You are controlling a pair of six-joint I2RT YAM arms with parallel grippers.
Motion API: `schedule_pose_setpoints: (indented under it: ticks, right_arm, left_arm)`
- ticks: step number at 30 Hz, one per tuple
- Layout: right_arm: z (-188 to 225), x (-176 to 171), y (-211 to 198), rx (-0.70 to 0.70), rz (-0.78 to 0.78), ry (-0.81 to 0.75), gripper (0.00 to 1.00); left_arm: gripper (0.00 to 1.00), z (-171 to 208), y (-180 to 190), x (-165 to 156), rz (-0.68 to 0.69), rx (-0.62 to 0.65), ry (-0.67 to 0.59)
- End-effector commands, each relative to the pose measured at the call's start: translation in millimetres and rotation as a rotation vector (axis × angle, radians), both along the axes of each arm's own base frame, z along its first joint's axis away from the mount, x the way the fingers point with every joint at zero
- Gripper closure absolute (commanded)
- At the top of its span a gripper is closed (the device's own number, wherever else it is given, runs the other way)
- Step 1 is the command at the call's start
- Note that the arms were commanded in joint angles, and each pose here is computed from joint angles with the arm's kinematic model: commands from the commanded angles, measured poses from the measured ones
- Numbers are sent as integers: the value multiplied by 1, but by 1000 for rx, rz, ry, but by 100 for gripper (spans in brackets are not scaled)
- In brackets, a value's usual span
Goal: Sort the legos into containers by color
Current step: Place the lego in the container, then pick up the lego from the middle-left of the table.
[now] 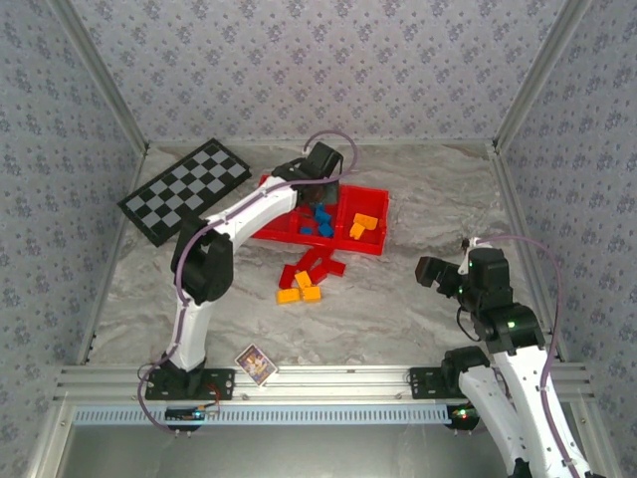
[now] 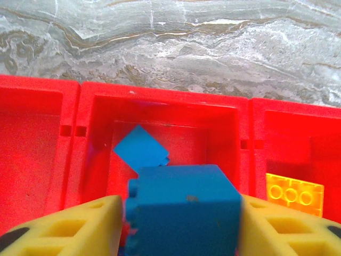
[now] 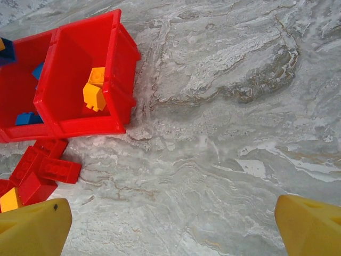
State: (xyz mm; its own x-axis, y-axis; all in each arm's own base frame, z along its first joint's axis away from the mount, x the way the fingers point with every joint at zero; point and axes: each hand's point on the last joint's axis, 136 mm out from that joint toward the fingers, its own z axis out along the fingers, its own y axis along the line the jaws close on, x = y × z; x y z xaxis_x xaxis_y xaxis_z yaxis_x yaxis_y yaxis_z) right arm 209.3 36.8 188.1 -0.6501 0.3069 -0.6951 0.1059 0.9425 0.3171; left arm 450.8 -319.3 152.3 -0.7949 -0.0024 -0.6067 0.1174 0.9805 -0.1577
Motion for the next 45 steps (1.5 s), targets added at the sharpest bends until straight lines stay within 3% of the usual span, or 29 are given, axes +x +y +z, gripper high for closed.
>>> schedule_pose_setpoints:
  ticks: [1,10,17,24,30,37,45]
  right_arm:
    - [5,0,-2,-16,3,-6,0]
    - [2,0,-2,-19,0,12,0]
    - [2,1,-1,-17,6,10,0]
    - [0,2,0,-14,5,20,0]
    - [-4,6,1,-1,-1,17,0]
    - [-3,5,3,4,8,19,0]
    - [0,3,3,12,8,5,0]
  left_arm:
    - [38,5,-3,3,-23,-7,0]
    - [20,41,-1,-17,-128,-33,-47]
    - [0,60,41,-78,-130,-68,-110]
    - [1,39,81,-167,-67,-41,-80]
    - [8,-10,95,-215,91,-117,-38]
    - [11,-38,78,-237,141,-127,-5]
    - [20,-58,28,-241,72,-87,89]
